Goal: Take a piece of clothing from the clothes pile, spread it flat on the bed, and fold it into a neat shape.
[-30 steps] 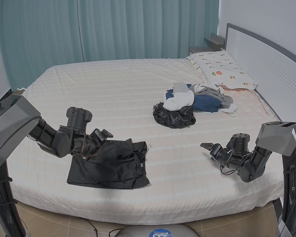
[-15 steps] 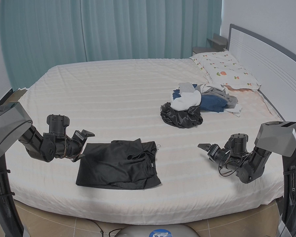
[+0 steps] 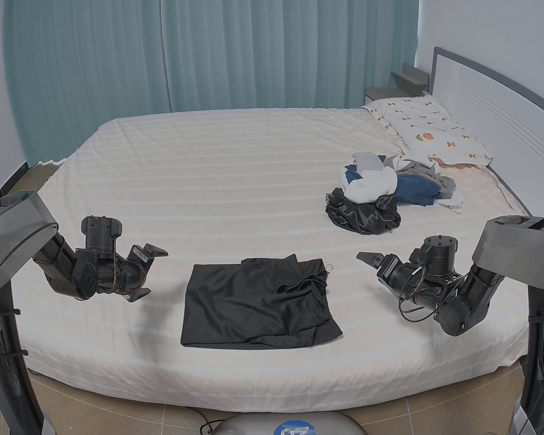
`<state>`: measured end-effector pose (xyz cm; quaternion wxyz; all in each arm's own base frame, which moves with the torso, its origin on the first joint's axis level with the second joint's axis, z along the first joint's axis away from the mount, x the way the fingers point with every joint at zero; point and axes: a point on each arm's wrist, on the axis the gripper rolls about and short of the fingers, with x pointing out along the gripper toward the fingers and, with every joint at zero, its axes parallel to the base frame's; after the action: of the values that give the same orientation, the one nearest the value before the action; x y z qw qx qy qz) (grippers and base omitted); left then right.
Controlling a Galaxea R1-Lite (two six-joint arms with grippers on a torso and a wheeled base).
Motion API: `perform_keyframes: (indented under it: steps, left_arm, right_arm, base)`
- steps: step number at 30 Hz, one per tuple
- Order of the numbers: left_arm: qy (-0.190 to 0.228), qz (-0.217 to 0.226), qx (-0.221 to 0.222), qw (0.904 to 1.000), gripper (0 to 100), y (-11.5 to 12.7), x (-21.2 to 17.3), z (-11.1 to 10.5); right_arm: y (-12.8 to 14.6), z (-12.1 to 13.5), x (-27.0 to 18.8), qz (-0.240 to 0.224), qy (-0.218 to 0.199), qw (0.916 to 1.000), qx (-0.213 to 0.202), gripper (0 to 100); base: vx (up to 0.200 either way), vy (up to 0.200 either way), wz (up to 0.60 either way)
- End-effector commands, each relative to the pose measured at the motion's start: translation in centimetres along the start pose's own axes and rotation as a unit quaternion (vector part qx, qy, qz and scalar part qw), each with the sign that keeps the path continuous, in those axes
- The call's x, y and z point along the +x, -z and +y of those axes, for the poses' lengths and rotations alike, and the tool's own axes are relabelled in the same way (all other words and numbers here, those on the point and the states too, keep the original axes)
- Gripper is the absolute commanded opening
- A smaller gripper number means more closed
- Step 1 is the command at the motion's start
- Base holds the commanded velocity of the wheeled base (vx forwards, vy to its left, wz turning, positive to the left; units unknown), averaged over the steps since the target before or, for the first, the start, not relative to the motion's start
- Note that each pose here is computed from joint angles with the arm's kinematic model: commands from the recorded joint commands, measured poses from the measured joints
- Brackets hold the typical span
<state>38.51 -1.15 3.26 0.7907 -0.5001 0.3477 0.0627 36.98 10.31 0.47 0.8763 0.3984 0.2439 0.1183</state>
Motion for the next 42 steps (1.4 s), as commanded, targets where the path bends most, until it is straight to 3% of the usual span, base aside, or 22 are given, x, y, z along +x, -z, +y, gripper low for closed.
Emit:
perform_keyframes:
  steps: [1,8,13,20,24,36,42]
  left_arm:
    - [-0.003,0.006,-0.002,1.0,100,0.2,0.2,0.3]
    - [-0.005,0.007,-0.002,1.0,100,0.2,0.1,0.4]
    - [-0.005,0.006,-0.001,1.0,100,0.2,0.1,0.4]
    - [-0.012,0.005,-0.002,0.9999,100,0.4,-0.1,0.6]
    - [-0.015,0.006,0.0,0.9999,100,0.6,0.0,0.7]
    - [-0.017,0.007,0.014,0.9997,100,0.7,0.1,0.8]
    - [-0.017,0.007,0.014,0.9997,100,0.7,0.2,0.8]
  right_arm:
    - [1.2,2.4,-0.2,0.009,-0.024,0.9996,-0.012,100]
    - [4.8,4.5,1.1,0.021,-0.037,0.9987,-0.03,100]
    - [5.5,5.5,1.2,0.025,-0.045,0.9979,-0.04,100]
    - [7.0,4.8,2.0,0.042,-0.036,0.9974,-0.047,100]
    - [7.4,4.0,2.5,0.047,-0.027,0.9967,-0.06,100]
    - [7.2,2.6,4.7,0.049,-0.002,0.9962,-0.072,100]
    - [4.7,0.7,6.0,-0.013,0.031,0.9945,-0.099,100]
  base:
    - [0.0,0.2,0.0]
    - [0.0,0.2,0.0]
    - [0.0,0.12,0.0]
    - [0.0,0.0,0.0]
    - [0.2,0.0,0.0]
    - [0.033,0.0,0.0]
    - [0.0,0.0,0.0]
